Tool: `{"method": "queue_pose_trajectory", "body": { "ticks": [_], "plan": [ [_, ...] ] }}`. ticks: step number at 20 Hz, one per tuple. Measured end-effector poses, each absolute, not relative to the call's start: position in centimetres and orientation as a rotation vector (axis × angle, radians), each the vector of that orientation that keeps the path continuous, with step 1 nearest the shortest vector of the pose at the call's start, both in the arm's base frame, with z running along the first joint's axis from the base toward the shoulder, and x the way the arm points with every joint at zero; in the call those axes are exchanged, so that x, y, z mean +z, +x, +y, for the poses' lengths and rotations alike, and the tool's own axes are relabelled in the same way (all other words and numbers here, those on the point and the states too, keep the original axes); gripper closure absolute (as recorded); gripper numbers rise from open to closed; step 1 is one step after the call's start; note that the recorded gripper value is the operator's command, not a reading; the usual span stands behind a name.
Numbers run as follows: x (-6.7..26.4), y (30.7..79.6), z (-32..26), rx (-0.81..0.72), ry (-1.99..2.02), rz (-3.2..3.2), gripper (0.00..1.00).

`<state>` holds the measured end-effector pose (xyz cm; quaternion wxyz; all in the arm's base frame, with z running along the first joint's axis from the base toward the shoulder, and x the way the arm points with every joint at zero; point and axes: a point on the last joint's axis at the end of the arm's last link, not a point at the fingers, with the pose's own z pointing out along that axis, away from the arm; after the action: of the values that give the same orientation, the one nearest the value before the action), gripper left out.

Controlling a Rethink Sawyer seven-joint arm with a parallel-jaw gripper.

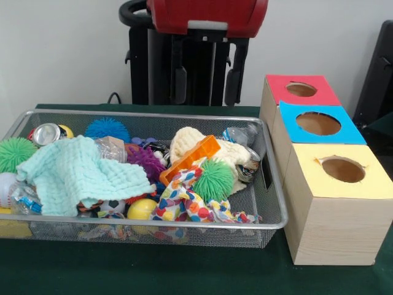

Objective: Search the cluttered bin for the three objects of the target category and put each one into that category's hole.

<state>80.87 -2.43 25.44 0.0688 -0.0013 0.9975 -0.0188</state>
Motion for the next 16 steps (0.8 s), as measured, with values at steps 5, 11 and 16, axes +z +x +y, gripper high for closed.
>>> {"method": "queue_pose_trajectory", "body": {
  "ticks": [5,11,16],
  "plan": [
    [24.5,82.1,-2.9,-0.058,0.003,2.991,0.00],
    [21.9,83.1,-3.3,-0.055,0.008,3.002,0.00],
    [19.1,83.6,-3.6,-0.051,0.012,3.020,0.00]
  ]
}}
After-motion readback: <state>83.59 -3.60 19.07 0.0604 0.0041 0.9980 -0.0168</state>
